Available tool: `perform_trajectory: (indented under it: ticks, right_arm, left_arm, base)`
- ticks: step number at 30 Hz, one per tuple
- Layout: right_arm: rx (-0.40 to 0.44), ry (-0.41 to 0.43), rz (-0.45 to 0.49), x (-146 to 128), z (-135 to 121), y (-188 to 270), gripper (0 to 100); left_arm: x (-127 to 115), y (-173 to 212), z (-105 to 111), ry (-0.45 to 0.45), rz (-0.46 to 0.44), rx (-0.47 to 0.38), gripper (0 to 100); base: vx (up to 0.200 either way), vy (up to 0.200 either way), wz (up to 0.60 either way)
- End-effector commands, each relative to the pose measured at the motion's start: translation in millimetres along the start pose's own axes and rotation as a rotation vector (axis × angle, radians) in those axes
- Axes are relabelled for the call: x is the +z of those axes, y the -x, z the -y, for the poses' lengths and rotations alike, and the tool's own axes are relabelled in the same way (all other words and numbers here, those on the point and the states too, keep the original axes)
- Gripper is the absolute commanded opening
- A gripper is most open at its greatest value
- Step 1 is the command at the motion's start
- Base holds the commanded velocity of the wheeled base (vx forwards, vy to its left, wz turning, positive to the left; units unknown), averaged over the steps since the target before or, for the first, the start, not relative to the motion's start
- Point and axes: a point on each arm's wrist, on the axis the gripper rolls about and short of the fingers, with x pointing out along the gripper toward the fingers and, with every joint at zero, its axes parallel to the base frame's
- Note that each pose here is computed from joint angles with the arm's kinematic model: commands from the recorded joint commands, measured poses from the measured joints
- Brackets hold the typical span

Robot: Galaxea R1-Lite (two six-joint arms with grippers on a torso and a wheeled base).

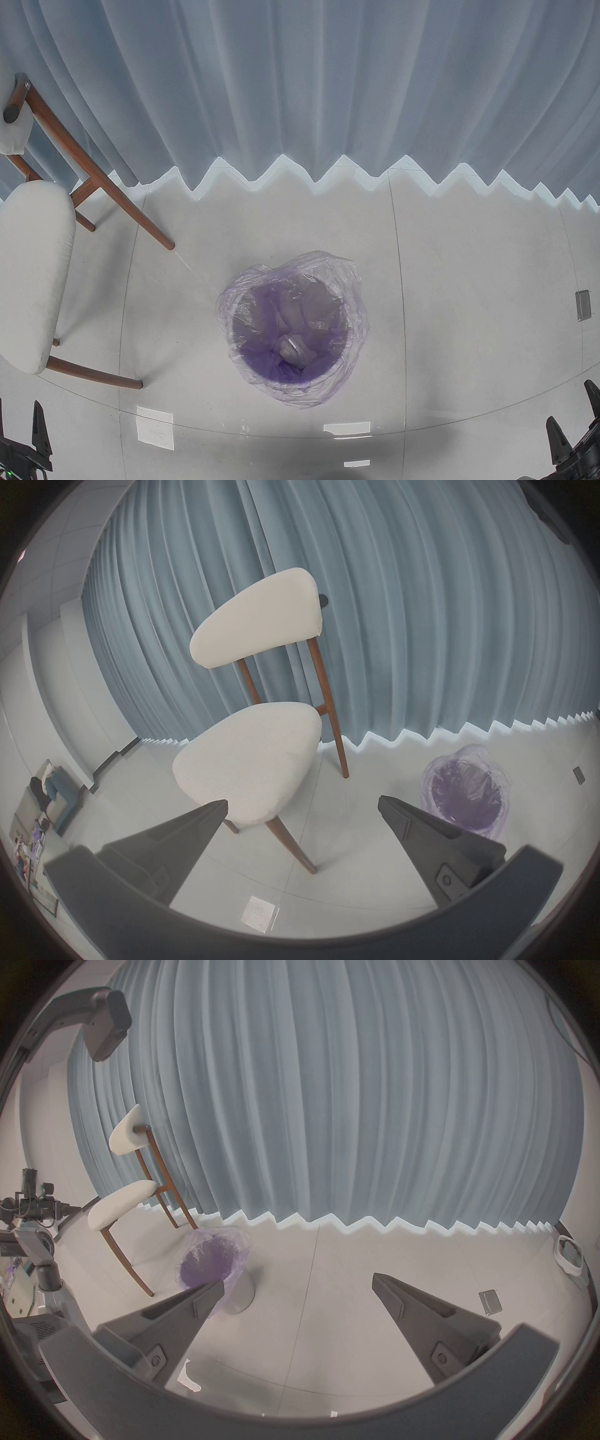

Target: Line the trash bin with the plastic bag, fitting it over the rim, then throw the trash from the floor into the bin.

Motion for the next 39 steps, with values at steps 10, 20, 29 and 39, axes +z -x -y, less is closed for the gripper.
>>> perform_trajectory:
  ticks: [10,20,29,39]
  right_arm:
    - [-0.132,-0.016,-0.028,-4.9,2.9,0.6,100]
    - [-0.137,-0.038,-0.021,-5.1,2.8,0.8,100]
    - [-0.137,-0.038,-0.019,-4.9,2.8,0.8,100]
    - [-0.137,-0.037,-0.016,-4.9,2.9,0.7,100]
  left_arm:
    - [-5.1,0.1,2.3,0.025,0.000,-0.085,100]
    - [-5.1,0.1,2.2,0.105,-0.003,-0.084,100]
    - [-5.3,0.1,2.4,0.131,-0.006,-0.090,100]
    - [-5.3,0.1,2.4,0.152,-0.007,-0.093,100]
  base:
    - [0.000,0.200,0.00]
    - [0.000,0.140,0.00]
    - [0.000,0.000,0.00]
    - [-0.080,0.000,0.00]
